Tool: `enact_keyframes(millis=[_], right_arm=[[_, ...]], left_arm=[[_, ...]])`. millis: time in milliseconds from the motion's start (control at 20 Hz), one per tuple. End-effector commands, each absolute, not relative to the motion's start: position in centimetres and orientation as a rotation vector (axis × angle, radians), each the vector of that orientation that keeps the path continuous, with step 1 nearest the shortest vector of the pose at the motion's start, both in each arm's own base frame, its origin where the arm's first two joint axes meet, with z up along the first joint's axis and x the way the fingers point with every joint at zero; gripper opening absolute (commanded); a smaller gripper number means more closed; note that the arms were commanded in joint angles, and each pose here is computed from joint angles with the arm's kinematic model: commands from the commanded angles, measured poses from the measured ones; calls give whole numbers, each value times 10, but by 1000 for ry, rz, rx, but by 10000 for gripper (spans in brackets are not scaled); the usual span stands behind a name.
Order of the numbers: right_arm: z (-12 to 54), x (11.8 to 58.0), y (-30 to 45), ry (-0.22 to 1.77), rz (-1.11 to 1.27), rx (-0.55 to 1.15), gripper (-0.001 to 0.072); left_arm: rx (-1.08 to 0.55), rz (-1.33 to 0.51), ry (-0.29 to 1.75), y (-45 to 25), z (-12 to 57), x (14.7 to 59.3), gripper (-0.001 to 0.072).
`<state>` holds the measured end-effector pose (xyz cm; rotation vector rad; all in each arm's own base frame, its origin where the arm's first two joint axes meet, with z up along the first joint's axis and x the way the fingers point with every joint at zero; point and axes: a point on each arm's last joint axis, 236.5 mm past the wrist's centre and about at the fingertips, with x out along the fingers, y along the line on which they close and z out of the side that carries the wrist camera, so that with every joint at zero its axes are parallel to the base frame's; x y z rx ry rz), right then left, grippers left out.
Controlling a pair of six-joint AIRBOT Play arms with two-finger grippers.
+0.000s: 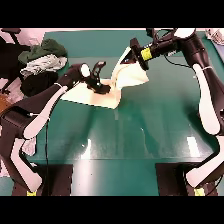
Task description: Fold the shirts.
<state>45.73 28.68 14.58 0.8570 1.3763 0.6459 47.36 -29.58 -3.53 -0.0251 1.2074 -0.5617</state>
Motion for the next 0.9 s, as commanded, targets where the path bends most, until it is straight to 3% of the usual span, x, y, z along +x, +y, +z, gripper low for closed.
enact_keyframes(millis=[0,250,600,850], right_arm=[[133,455,287,1429,601,869,12],[139,464,308,1369,606,905,12],[123,481,414,1190,616,1042,13],[74,506,509,1085,605,1342,17]], left_arm=[[50,-441,1200,-265,11,489,47],[54,-242,1087,-178,93,519,47],[-89,-35,1118,-63,138,494,47],[-96,-35,1198,-60,138,470,47]])
